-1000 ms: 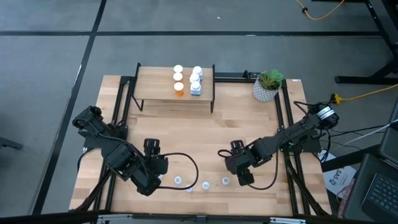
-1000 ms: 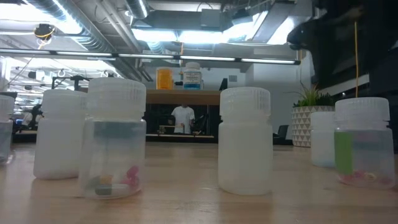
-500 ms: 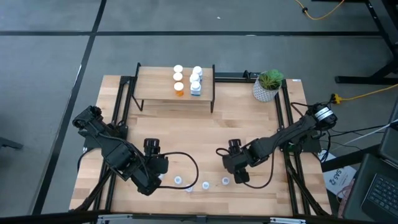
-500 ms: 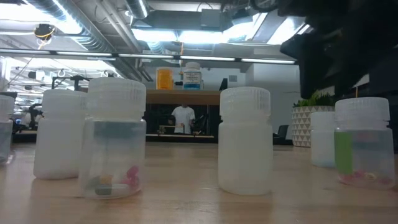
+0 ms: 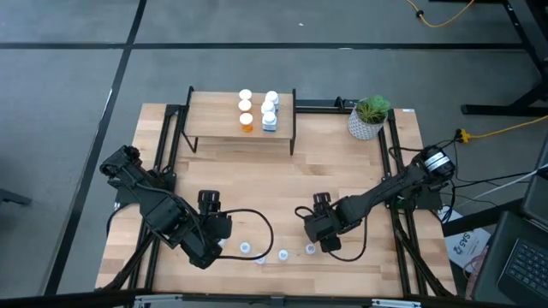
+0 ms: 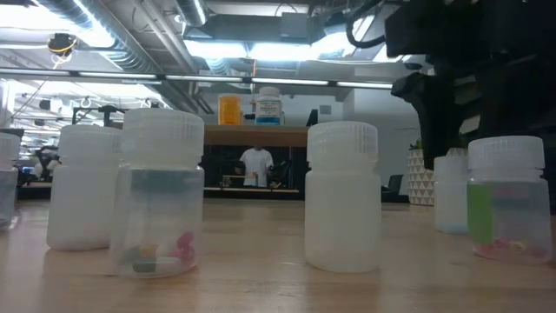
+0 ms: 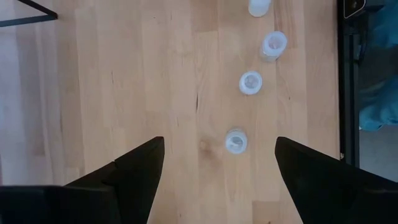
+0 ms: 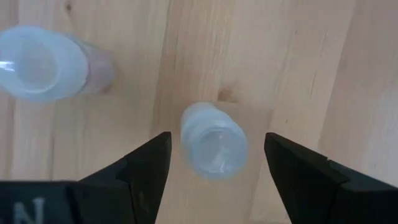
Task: Pick and place medicine bottles onto shelf by color
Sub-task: Put the transparent pill bottle on the shelf
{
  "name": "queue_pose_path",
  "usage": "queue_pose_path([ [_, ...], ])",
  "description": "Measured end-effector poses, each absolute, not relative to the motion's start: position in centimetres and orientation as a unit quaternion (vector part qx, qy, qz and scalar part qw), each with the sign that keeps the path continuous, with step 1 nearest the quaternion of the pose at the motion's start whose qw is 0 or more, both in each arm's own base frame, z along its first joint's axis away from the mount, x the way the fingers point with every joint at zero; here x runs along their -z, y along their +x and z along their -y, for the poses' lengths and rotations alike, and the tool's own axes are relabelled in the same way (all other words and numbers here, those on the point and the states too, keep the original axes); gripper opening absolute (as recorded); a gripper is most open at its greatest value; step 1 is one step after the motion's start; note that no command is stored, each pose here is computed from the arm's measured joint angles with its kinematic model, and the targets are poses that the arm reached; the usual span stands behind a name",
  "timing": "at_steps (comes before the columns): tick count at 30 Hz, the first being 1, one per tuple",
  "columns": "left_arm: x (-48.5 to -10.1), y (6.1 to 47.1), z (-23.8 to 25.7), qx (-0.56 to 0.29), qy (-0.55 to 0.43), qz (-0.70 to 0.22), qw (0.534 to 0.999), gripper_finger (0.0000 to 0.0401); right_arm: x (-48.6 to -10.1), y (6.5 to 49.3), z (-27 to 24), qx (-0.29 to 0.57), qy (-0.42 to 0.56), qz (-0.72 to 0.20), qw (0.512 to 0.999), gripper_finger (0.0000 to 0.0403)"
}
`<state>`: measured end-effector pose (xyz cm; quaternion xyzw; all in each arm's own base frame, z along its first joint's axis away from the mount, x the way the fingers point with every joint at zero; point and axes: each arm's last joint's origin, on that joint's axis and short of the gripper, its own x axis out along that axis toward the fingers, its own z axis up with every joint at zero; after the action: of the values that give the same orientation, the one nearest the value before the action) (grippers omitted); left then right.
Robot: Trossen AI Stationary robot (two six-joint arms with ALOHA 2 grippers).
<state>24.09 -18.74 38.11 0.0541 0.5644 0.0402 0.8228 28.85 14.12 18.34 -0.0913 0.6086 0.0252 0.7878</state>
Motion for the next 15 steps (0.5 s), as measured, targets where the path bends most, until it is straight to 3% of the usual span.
queue_pose_path([
  [4,-38.11,24.09,18.74,-0.04,0.054,-0.564,0.823,0.0301,-18.15,28.96,-14.16,-0.021,-0.087,-0.609,0.788,0.0245],
  [15,-38.11,24.09,18.74,-0.039,0.055,-0.564,0.823,0.03,-17.97,29.31,-14.35,-0.012,-0.068,-0.6,0.797,0.0139],
])
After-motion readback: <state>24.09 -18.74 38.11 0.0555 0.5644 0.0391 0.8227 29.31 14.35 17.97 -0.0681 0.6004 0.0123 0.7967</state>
